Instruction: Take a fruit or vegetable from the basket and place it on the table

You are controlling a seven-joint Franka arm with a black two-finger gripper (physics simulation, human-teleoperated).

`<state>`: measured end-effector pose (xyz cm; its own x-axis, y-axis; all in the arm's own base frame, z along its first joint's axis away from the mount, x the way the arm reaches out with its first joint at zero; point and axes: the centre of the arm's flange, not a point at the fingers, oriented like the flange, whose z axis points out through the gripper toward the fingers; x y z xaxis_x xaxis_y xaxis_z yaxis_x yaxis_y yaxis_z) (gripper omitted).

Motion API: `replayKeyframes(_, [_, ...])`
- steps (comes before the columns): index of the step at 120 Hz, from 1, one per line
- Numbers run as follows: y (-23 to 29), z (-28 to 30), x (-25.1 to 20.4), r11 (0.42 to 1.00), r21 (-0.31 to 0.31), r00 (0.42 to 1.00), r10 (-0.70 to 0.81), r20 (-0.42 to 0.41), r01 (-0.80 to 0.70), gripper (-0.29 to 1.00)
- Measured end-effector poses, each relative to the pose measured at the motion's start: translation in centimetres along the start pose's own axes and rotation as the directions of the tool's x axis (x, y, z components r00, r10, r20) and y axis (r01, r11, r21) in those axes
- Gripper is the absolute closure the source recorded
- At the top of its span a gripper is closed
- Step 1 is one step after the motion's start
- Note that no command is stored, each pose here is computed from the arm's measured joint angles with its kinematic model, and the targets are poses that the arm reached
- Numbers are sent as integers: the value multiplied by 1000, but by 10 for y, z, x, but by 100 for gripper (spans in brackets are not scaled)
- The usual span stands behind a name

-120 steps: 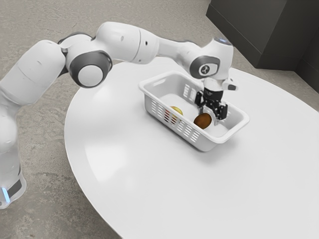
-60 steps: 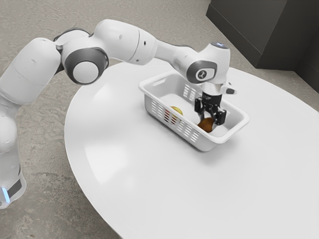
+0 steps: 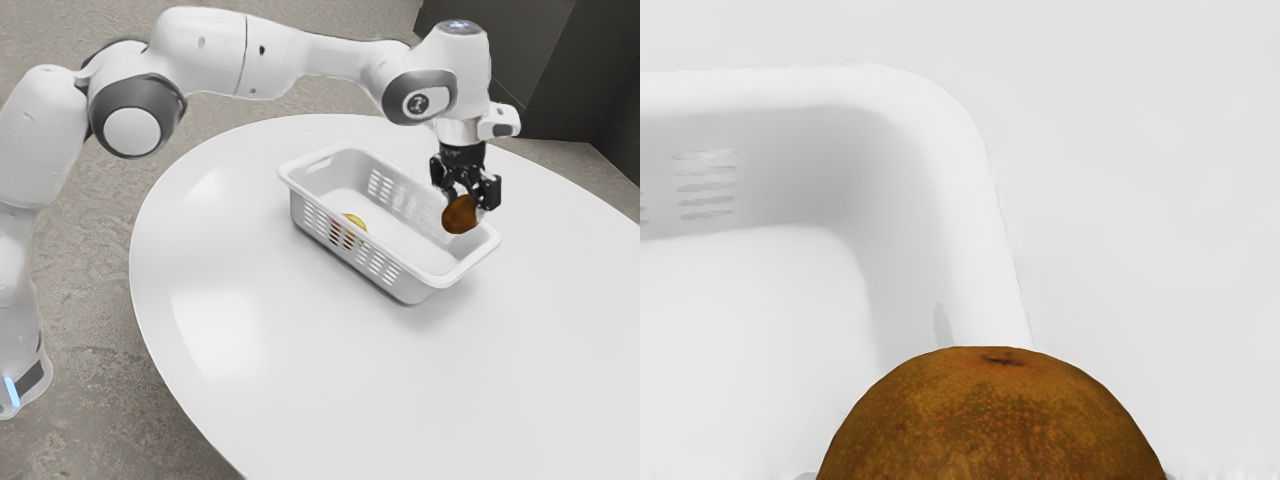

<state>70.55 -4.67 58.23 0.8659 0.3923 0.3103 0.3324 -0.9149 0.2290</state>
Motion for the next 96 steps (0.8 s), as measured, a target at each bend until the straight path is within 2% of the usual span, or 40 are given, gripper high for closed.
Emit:
replayKeyframes(12, [57,3,-26,997,-42,998,57,-10,-58,43])
replayKeyframes(32, [112,35,-49,990,-102,995,94,-16,-96,44])
replayKeyframes(54, [127,48,-53,990,-110,996,84,-40,-88,45])
replayKeyframes(61, [128,48,-53,990,-116,997,70,-44,-75,29])
replayKeyframes(71, [127,45,-51,991,-124,998,42,-48,-48,17])
replayKeyframes(96, [117,33,-46,992,-126,998,-18,-62,10,4])
